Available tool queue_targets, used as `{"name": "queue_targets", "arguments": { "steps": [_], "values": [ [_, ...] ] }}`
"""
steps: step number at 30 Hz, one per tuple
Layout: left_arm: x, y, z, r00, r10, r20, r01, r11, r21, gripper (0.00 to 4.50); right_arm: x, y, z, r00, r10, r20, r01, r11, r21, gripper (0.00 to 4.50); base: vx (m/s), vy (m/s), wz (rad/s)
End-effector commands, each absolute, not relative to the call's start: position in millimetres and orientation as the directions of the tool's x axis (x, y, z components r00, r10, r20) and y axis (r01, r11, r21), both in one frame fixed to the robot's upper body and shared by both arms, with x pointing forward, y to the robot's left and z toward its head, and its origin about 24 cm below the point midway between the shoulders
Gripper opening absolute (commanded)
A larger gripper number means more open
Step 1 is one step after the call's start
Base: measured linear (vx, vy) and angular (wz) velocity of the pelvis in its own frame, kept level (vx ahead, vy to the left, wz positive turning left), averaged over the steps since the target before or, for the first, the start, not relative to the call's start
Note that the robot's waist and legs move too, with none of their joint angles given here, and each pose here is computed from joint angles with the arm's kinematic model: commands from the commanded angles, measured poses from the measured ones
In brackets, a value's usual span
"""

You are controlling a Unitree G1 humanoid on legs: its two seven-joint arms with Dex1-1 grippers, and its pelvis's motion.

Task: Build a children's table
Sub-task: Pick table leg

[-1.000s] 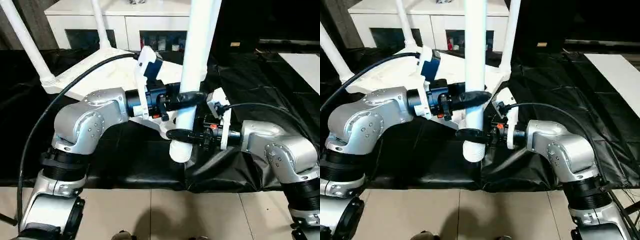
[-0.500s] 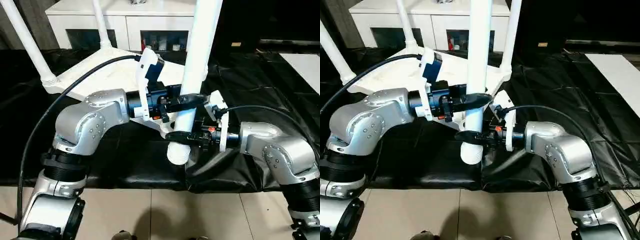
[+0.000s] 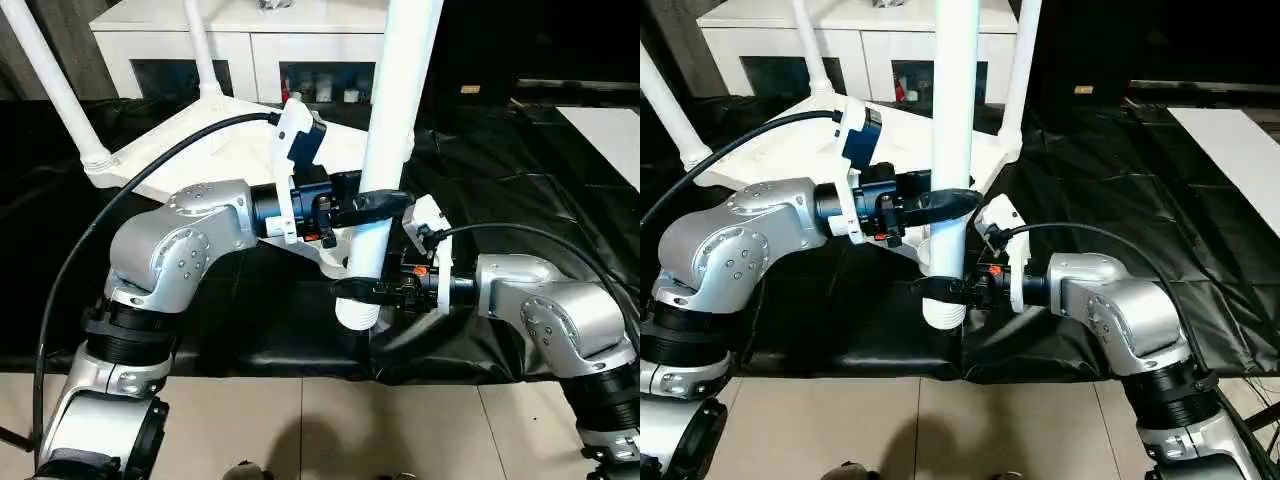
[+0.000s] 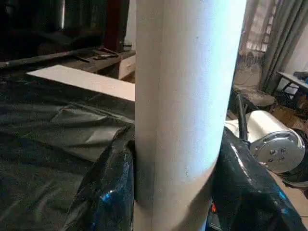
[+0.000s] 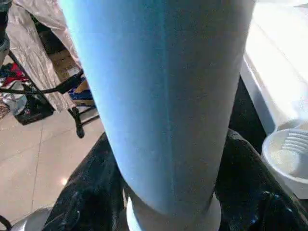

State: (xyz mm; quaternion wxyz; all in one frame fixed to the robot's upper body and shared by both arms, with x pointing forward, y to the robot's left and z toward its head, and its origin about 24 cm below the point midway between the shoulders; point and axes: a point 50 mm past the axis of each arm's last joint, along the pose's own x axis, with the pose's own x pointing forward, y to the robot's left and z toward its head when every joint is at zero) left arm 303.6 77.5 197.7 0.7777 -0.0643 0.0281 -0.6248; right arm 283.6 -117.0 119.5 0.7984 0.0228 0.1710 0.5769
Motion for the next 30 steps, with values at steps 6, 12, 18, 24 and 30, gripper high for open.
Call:
{"name": "queue_targets", "arguments": {
  "steps": [6,12,18,24,30],
  "values": [
    [302.5,77.5,201.0,0.208,-0.978,0.021,0.974,0.205,-0.097,1.82,285.4,-115.3,128.9,0.280,0.938,-0.206,-0.926,0.321,0.199,2.61,0.000,0.000,0.00],
    [303.0,77.8,201.1,0.209,-0.978,0.019,0.974,0.206,-0.093,1.82,285.3,-115.2,128.3,0.276,0.938,-0.208,-0.927,0.317,0.201,2.61,0.000,0.000,0.00],
    [303.6,78.3,200.8,0.208,-0.978,0.015,0.974,0.205,-0.091,1.82,285.9,-116.4,127.5,0.276,0.939,-0.208,-0.924,0.319,0.213,2.07,0.000,0.000,0.00],
    [305.0,80.2,200.8,0.216,-0.976,0.009,0.973,0.215,-0.081,1.82,286.3,-116.8,126.9,0.278,0.937,-0.212,-0.923,0.321,0.210,1.91,0.000,0.000,0.00],
    [314.2,85.2,195.6,0.334,-0.942,-0.036,0.937,0.336,-0.093,2.38,287.9,-117.1,124.2,0.313,0.924,-0.220,-0.913,0.357,0.196,1.91,0.000,0.000,0.00]
  ]
}}
